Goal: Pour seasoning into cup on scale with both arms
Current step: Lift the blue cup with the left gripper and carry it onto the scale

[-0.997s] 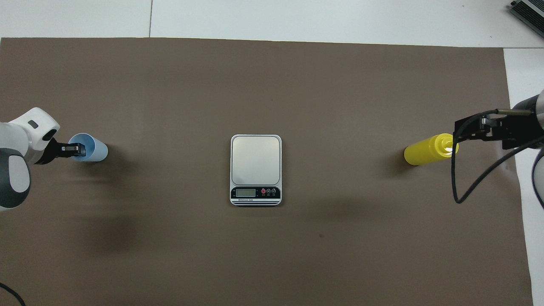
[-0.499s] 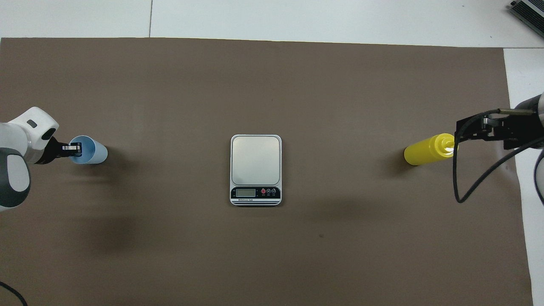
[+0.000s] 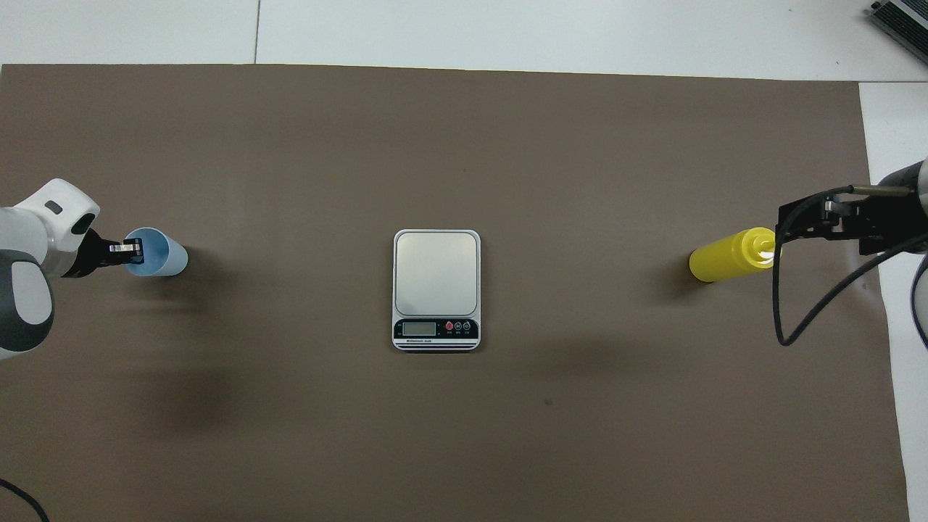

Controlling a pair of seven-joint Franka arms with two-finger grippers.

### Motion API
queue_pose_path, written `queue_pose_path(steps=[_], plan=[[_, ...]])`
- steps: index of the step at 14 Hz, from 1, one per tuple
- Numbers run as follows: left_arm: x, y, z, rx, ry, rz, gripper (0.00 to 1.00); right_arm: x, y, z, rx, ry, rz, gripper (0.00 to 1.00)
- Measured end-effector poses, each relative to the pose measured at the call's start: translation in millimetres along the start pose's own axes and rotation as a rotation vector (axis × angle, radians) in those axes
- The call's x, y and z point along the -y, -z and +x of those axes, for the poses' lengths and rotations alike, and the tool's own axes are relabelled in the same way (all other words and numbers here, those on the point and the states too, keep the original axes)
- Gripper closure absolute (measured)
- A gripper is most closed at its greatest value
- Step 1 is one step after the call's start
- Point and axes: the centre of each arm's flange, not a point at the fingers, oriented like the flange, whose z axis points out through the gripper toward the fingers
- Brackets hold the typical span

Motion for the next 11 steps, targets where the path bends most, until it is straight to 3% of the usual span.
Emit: queue_pose_path(steps=[3,6,11], plan=[[-41,11,12,-0.002,0.094,-0.022,0.96,0,0,0,0.0,0.0,0.0,0.0],[-83,27,21,0.043,0.15,-0.038,0.96,0,0,0,0.0,0.0,0.0,0.0],[-156,48,15,0.096,0.202,0.058,0.96,0,0,0,0.0,0.0,0.0,0.0]])
